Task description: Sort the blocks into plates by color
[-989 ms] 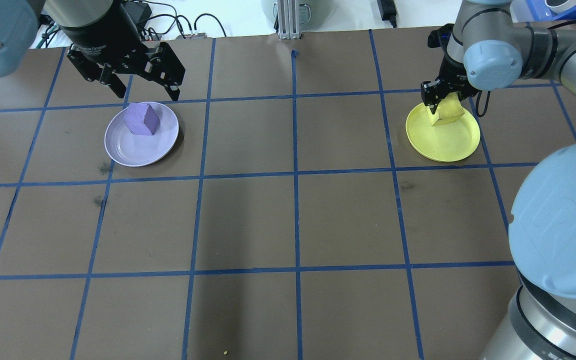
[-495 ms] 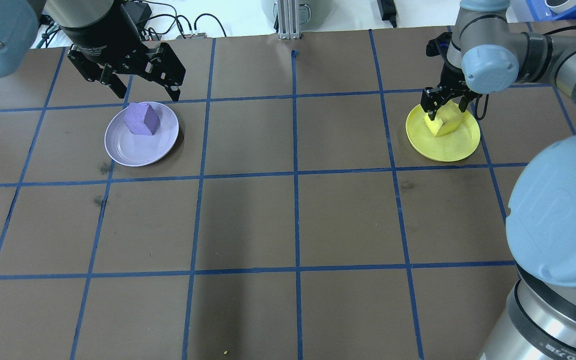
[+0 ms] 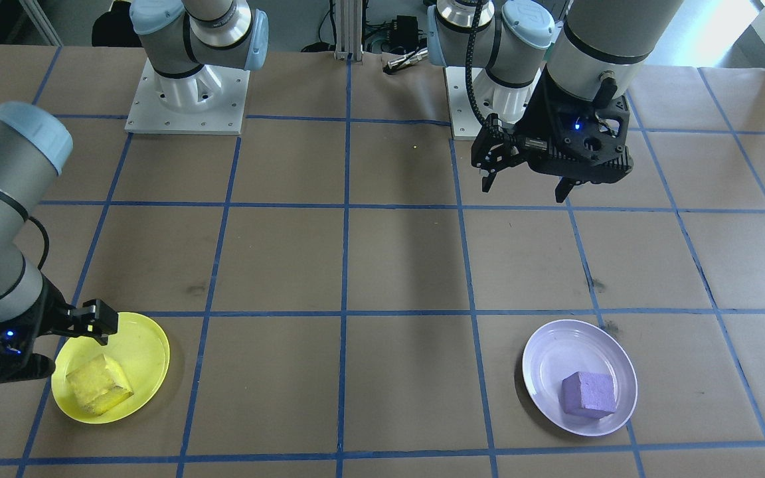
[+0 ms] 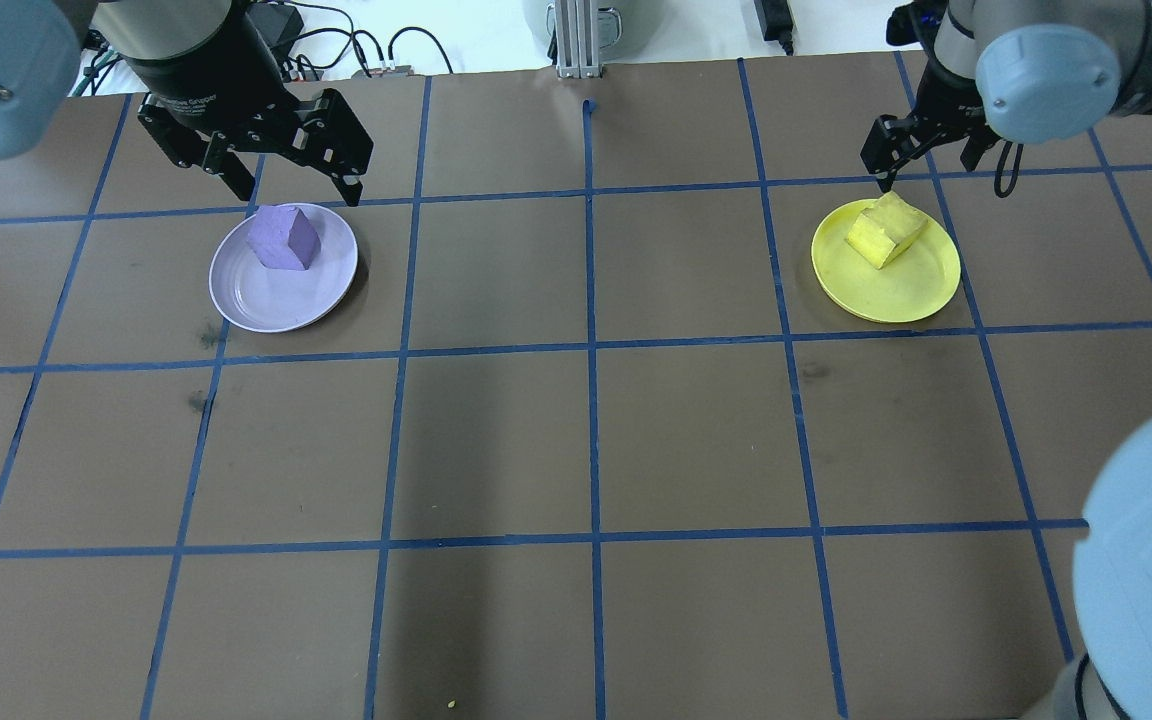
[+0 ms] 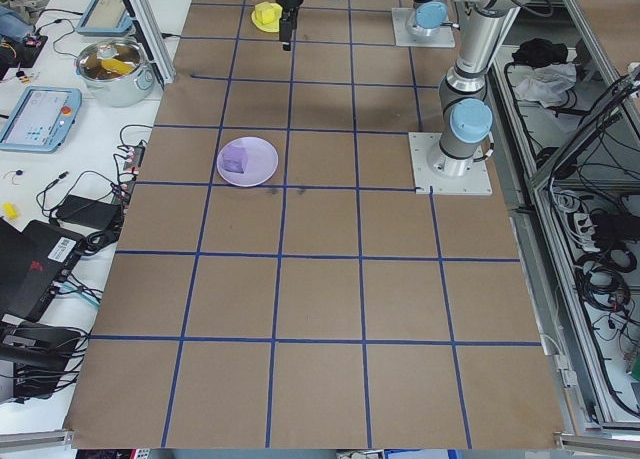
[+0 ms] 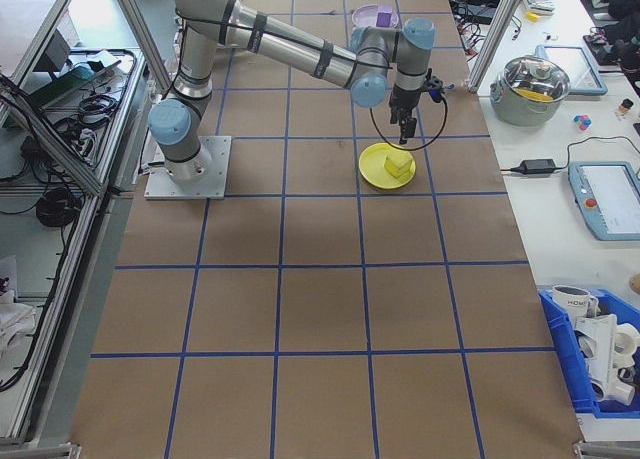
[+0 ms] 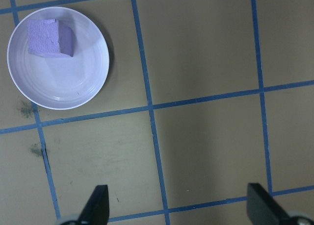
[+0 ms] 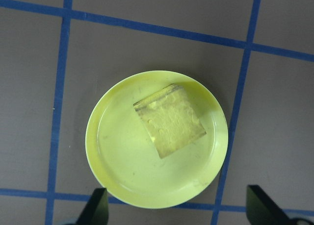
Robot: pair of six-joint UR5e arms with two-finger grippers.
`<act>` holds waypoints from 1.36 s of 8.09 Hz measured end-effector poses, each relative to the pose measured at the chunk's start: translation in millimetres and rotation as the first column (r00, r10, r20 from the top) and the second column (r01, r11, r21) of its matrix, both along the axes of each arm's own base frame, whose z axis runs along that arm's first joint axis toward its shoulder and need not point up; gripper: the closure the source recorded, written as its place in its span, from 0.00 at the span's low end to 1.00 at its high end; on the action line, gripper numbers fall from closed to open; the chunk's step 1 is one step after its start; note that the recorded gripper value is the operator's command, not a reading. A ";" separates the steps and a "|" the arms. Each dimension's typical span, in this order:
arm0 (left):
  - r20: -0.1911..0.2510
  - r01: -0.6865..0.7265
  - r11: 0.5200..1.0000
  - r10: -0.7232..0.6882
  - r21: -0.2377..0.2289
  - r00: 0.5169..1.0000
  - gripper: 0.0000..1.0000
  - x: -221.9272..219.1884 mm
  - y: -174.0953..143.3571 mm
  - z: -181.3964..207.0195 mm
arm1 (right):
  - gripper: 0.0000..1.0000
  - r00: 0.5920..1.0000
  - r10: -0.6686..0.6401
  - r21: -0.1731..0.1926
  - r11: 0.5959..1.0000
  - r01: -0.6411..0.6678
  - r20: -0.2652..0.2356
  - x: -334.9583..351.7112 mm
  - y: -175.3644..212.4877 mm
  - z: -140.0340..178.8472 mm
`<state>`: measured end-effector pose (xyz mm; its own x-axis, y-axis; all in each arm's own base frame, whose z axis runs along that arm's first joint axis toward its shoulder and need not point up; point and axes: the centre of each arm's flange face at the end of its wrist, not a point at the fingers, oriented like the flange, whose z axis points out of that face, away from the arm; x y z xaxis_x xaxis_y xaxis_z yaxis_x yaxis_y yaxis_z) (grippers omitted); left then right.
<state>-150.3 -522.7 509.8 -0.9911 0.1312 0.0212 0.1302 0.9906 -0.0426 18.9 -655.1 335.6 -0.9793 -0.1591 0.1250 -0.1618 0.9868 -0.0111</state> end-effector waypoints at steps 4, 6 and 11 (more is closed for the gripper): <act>-0.001 -0.022 1.000 0.022 0.000 1.000 0.00 -0.2 0.4 0.2 | 0.00 0.969 -0.229 -0.063 0.970 0.235 0.096 53.9 83.4 132.0; 0.000 -0.023 1.000 0.023 0.001 1.000 0.00 -0.1 0.5 -0.2 | 0.00 0.962 -0.245 -0.074 0.964 0.255 0.118 111.1 106.7 148.6; 0.000 -0.024 1.000 0.024 0.000 1.000 0.00 -0.1 0.6 0.1 | 0.00 0.974 -0.183 -0.076 0.978 0.194 0.131 163.0 119.1 145.5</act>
<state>-150.3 -522.0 509.9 -0.9940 0.1077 0.0209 0.1068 0.9934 -0.0422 181.9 -536.0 481.2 -0.9993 0.0358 0.0076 0.0348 0.9937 -0.1068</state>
